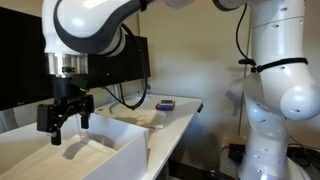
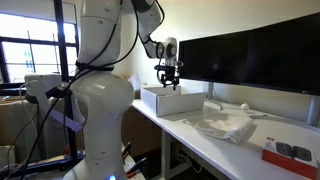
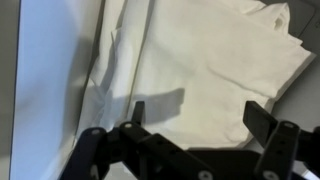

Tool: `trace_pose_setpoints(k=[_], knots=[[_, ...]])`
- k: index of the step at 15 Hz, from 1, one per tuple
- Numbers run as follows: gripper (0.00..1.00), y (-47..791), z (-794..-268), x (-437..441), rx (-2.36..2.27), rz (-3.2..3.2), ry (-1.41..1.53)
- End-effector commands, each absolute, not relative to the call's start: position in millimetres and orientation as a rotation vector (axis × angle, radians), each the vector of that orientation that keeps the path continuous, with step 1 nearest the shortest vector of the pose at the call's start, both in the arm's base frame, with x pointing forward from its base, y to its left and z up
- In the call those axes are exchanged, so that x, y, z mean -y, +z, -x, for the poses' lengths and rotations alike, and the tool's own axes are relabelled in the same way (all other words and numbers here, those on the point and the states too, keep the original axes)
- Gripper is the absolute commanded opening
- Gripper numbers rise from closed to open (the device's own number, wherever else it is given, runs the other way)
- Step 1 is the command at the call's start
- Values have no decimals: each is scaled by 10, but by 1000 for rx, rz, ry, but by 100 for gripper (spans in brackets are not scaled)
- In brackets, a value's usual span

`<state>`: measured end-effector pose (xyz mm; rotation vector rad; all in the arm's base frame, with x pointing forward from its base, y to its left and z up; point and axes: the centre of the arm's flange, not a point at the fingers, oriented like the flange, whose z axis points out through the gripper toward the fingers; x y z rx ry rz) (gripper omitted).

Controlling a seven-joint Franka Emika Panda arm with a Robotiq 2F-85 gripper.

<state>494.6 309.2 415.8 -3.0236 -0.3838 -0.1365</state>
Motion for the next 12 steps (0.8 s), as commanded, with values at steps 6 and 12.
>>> trace_pose_setpoints(k=[6, 12], knots=[[100, 3812, -5301, -3179, 343, 3039, -78], [100, 3829, -5728, -3182, 317, 3051, -135]])
